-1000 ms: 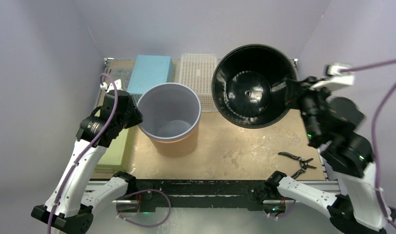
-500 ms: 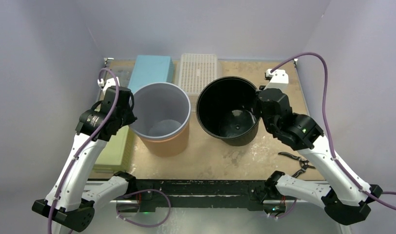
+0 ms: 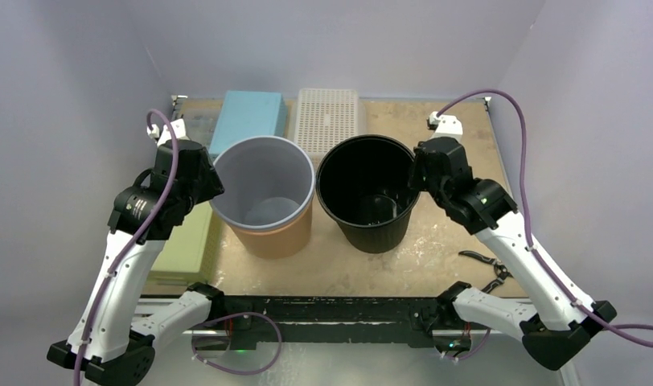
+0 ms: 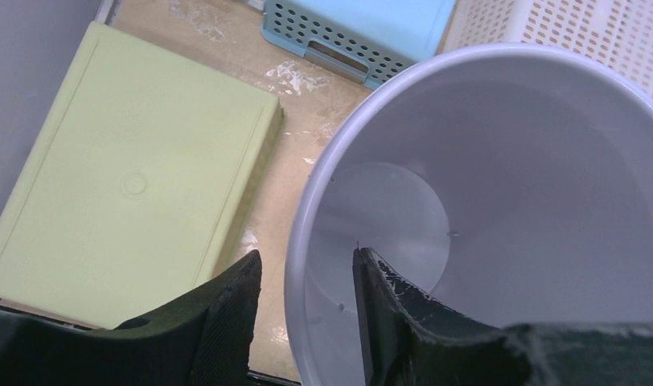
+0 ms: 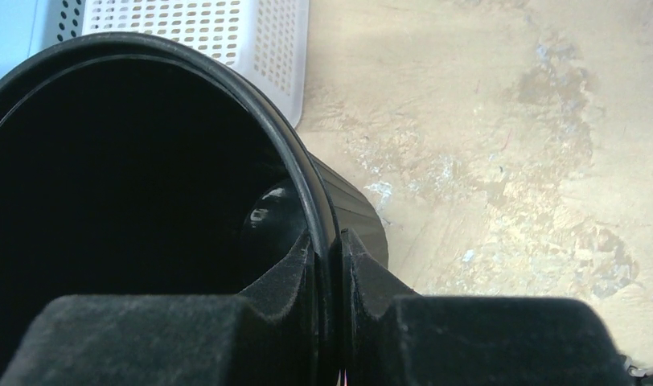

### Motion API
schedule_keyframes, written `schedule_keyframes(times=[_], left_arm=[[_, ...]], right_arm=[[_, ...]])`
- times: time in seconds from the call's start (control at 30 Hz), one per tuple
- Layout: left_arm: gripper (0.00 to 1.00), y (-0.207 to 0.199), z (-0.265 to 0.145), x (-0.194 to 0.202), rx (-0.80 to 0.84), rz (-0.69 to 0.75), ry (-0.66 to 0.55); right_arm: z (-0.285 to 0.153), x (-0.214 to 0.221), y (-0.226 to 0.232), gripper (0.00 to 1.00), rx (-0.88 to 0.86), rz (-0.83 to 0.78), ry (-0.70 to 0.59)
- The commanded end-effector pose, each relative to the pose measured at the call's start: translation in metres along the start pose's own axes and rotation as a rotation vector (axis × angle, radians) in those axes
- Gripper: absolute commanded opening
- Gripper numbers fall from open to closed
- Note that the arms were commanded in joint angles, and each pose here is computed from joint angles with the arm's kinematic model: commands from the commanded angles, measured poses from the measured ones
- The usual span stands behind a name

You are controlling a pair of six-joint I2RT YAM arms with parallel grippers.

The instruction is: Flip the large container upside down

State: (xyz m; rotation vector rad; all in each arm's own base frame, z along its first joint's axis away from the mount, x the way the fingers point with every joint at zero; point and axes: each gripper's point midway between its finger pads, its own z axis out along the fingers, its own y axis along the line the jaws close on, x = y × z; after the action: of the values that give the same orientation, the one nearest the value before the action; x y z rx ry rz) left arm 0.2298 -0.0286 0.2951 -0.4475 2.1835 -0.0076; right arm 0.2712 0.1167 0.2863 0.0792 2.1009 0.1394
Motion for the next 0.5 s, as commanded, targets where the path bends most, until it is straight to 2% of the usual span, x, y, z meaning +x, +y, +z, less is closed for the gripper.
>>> schedule_keyframes(times=[0.0,0.1,0.27,0.37,0.47], left_arm=[[0.46,-0.010,-0.013,-0.017,0.072,-0.023,-0.056],[0.48,-0.013,-0.014,-0.018,0.088,-0.023,-0.059],[0.52,-0.010,-0.014,-0.017,0.080,-0.028,-0.062],[0.54,-0.010,-0.015,-0.017,0.084,-0.034,-0.070],[0.55,-0.010,-0.015,-0.015,0.091,-0.041,-0.070]], right_arm=[[0.005,-0.019,0.004,0.15,-0.090,0.093,-0.033],[0.013,-0.012,-0.005,0.16,-0.097,0.105,-0.002],[0.014,-0.011,-0.009,0.26,-0.126,0.127,0.001],[0.010,-0.012,-0.017,0.26,-0.106,0.131,0.008],[0.000,-0.012,-0.026,0.40,-0.096,0.129,0.000]])
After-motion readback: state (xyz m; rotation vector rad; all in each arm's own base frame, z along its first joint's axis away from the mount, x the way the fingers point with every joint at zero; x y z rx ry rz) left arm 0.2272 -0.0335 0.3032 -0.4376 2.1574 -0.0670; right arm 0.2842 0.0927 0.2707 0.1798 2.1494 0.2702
